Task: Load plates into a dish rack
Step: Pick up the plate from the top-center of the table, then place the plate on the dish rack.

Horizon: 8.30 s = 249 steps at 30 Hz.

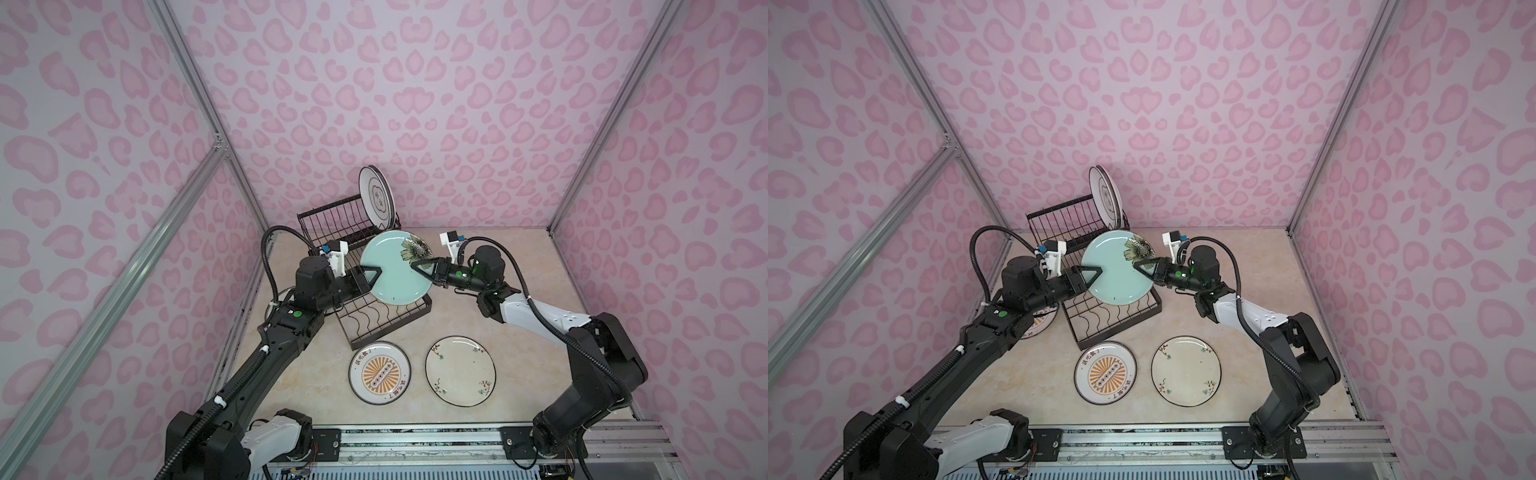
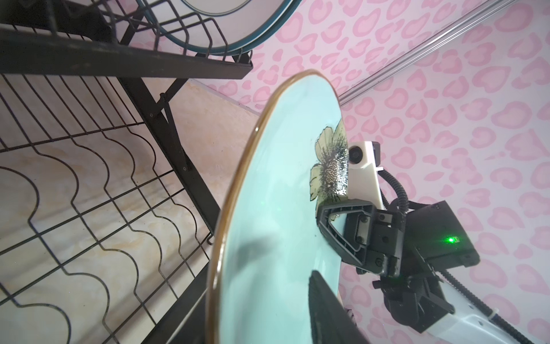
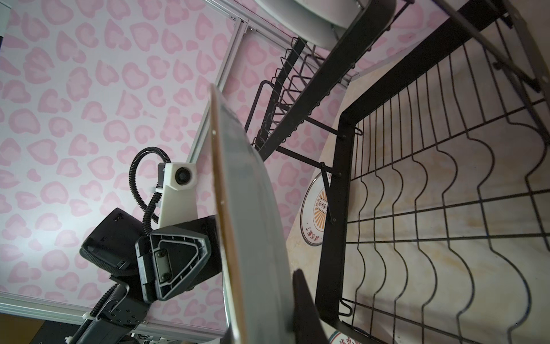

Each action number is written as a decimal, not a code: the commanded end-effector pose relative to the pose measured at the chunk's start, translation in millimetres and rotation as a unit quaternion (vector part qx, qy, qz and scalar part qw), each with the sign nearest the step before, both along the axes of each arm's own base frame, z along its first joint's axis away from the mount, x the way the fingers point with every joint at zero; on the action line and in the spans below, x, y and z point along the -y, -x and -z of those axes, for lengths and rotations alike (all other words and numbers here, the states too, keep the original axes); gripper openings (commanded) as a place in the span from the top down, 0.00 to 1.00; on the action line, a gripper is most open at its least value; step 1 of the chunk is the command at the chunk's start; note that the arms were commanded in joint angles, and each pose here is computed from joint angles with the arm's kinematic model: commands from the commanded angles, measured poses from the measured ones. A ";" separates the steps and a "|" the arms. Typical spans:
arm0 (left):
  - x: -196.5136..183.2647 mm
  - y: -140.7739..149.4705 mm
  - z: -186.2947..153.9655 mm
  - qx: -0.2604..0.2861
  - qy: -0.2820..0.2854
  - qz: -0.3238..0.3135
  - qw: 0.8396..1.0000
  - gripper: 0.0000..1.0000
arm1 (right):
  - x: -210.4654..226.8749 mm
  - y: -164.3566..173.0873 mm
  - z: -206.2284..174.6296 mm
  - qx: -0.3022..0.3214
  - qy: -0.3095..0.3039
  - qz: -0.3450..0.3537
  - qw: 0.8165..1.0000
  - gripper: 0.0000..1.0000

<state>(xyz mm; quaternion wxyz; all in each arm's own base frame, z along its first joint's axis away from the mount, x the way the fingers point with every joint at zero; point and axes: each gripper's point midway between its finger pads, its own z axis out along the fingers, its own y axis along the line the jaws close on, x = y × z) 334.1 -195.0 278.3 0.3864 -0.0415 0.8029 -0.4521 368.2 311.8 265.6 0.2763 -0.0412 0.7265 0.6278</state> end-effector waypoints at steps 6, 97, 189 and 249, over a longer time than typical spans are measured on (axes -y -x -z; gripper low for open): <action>-8.6 0.0 -13.6 0.023 -0.023 -0.017 0.999 0.50 | 8.6 -7.2 -15.1 0.042 0.018 0.021 0.999 1.00; -91.6 69.7 -27.0 0.063 -0.112 -0.160 0.979 0.50 | -84.3 -116.2 -200.1 0.396 0.323 0.330 0.794 1.00; -88.1 71.9 0.6 0.046 -0.118 -0.147 0.981 0.49 | -111.3 -174.5 -101.0 0.407 0.426 0.402 0.701 1.00; -96.2 63.3 -35.4 0.089 -0.149 -0.165 0.971 0.49 | -18.2 -76.5 -169.6 0.403 0.364 0.373 0.752 0.32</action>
